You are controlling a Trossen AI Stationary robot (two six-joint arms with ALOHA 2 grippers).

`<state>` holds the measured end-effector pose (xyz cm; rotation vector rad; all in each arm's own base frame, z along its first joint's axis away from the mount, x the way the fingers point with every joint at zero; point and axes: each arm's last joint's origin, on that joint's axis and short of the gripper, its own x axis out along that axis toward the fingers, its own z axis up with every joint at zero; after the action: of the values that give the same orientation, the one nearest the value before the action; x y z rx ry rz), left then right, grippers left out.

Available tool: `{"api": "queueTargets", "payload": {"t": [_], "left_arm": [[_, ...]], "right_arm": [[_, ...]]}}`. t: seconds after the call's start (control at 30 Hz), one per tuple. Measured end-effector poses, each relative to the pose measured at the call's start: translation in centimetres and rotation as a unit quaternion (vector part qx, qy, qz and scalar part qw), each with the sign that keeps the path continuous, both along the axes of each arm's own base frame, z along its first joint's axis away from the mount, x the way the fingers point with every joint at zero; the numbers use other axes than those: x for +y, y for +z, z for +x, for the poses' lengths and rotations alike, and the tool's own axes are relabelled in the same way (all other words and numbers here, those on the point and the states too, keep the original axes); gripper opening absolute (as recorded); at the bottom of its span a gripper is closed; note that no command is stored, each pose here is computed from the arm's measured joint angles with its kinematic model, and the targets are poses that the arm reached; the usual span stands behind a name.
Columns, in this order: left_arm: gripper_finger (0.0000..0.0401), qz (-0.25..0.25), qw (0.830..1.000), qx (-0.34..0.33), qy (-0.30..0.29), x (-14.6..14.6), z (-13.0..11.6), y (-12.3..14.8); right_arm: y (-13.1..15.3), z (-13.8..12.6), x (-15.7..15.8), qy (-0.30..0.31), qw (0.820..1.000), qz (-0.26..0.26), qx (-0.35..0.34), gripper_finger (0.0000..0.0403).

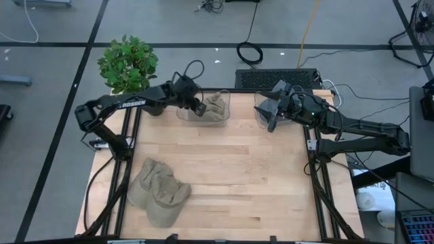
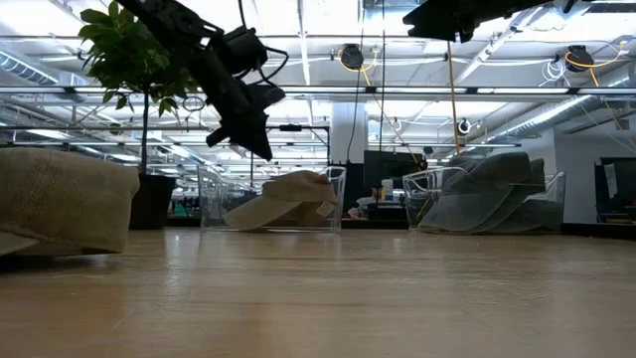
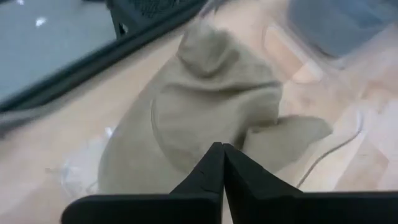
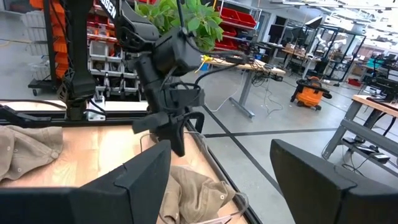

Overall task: Pick & Place hat
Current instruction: Put the right brown cap into the left transparent bin

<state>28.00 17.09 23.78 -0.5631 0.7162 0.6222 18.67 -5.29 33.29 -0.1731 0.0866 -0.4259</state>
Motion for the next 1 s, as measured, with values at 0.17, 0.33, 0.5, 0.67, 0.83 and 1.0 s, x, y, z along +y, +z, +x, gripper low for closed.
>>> {"api": "queueTargets", "payload": {"t": [0.17, 0.33, 0.5, 0.67, 0.83, 1.0], "left_arm": [[0.0004, -0.021, 0.999, 0.043, -0.003, -0.2, 0.8, -2.2], [0.001, -0.054, 0.996, 0.074, 0.004, 0.4, 1.9, -5.7], [0.0004, -0.073, 0.994, 0.084, -0.004, 0.8, 2.7, -7.9], [0.0022, -0.07, 0.995, 0.067, -0.01, 0.7, 2.7, -7.2], [0.0021, -0.044, 0.998, 0.03, -0.015, 0.3, 2.0, -4.3], [0.0004, 0.001, 0.999, -0.016, -0.034, -0.3, 0.8, -0.4]], "right_arm": [[0.0, 0.0, 0.0, 0.0, 1.0, -0.001, 0.0, 0.0263], [0.0, 0.0, 0.0, 0.0, 1.0, 0.0, -0.001, 0.0263], [0.0, 0.0, 0.0, 0.0, 1.0, 0.001, -0.001, 0.0263], [0.0, 0.0, 0.0, 0.0, 1.0, 0.001, -0.001, 0.0263], [0.0, 0.0, 0.0, 0.0, 1.0, 0.001, -0.001, 0.0263], [0.0, 0.0, 0.0, 0.0, 1.0, 0.001, -0.001, 0.0263]]}}
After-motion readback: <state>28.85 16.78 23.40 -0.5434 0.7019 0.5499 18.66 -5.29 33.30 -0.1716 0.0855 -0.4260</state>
